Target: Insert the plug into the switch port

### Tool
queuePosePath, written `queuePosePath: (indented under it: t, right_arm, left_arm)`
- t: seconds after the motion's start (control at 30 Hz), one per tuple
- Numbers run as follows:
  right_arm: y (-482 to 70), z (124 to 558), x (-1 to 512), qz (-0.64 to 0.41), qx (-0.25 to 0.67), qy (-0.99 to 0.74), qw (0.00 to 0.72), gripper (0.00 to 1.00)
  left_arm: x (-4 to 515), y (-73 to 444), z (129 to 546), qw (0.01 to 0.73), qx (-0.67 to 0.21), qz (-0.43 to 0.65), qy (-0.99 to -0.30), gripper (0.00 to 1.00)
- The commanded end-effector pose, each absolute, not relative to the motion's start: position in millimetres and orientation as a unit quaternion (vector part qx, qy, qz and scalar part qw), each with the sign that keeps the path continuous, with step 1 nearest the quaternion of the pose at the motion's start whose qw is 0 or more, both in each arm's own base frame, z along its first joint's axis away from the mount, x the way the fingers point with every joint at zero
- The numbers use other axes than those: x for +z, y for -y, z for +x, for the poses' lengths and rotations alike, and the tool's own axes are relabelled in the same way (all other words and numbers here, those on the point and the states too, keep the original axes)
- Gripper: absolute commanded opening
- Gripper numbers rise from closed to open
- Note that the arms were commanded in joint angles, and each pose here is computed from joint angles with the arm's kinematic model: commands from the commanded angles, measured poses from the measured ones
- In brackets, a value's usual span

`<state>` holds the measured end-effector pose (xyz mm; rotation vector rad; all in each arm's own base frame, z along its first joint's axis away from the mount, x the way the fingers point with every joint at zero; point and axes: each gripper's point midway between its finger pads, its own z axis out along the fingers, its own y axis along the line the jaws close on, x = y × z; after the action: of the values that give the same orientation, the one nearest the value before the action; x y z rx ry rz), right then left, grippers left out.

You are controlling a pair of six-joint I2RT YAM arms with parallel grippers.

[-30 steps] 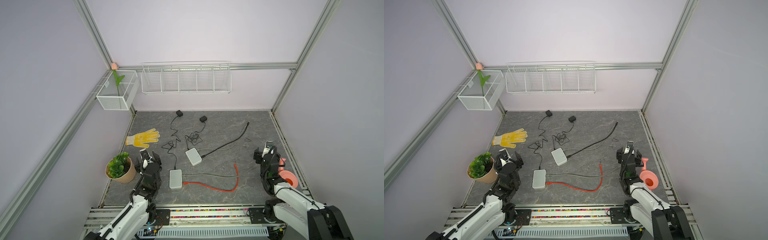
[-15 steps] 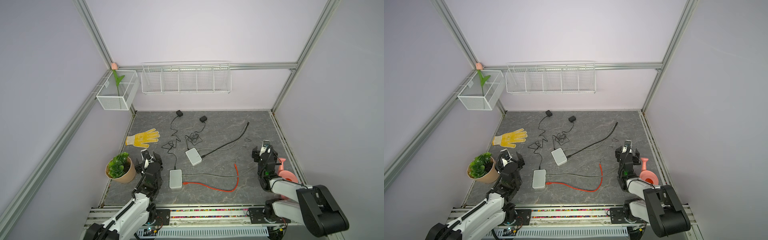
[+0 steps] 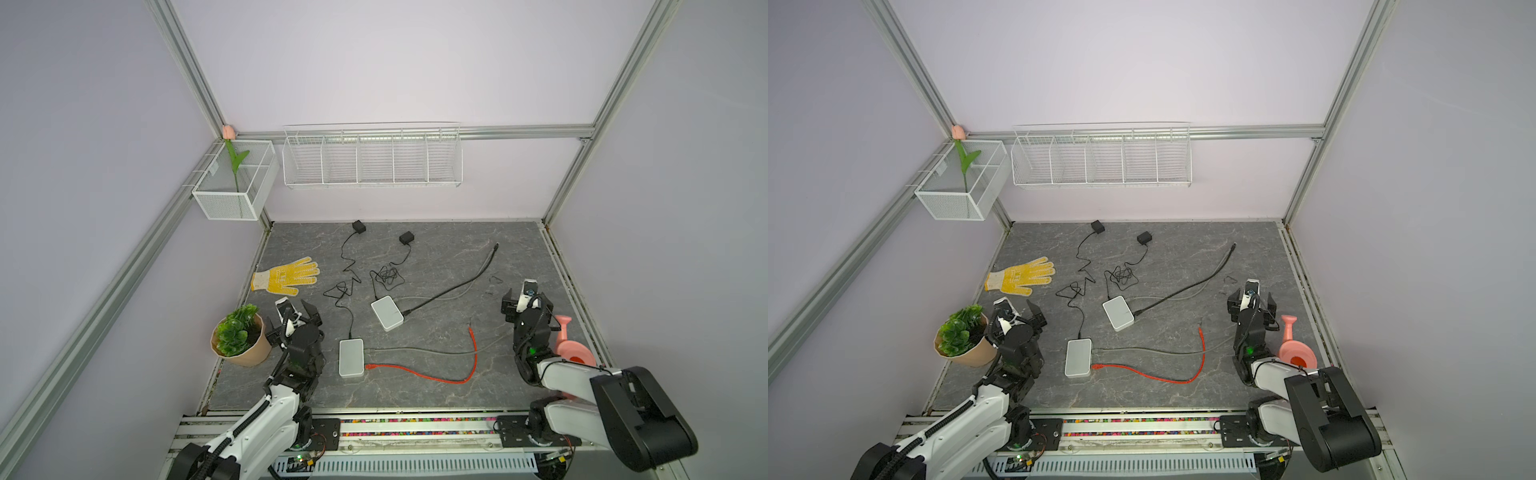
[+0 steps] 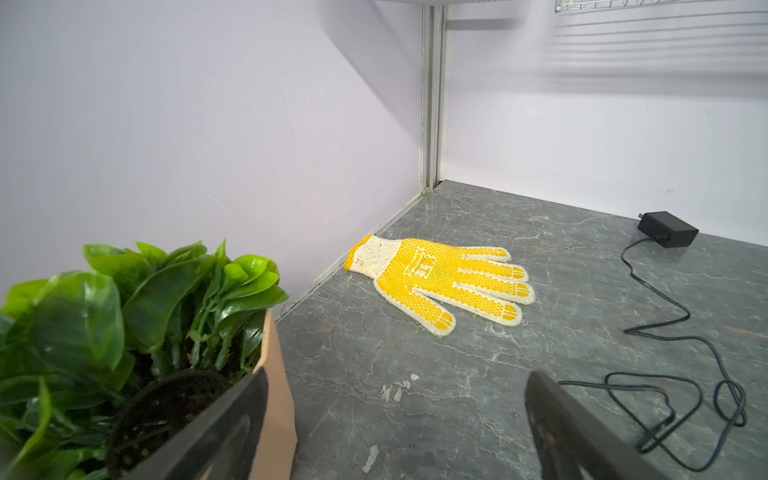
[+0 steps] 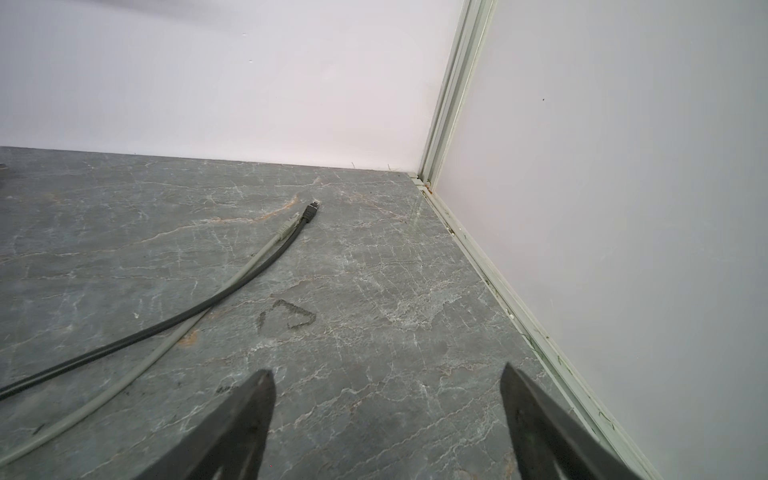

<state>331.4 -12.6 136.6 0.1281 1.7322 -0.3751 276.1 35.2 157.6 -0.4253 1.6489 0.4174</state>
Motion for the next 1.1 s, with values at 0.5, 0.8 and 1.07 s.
queuePosePath:
  t: [0.5,0.8,1.07]
  right_arm:
    - [14.5,335.9,137.5,0.060,-0.170,-0.727,0.663,0.88]
    - [12.2,341.7,133.3,0.059,-0.175,-0.721,0.668,0.89]
    - [9.7,339.5,134.5,0.054,-0.169,-0.720,0.671,0.89]
  left_arm:
    - [160.2,-34.6,301.9,0.648,0.197,-0.194,-0.710,0.96]
    - [161.1,-41.6,296.9,0.655,0.195,-0.212,-0.699,0.96]
    - [161.0,-45.7,295.4,0.662,0.196,-0.219,-0.689,0.96]
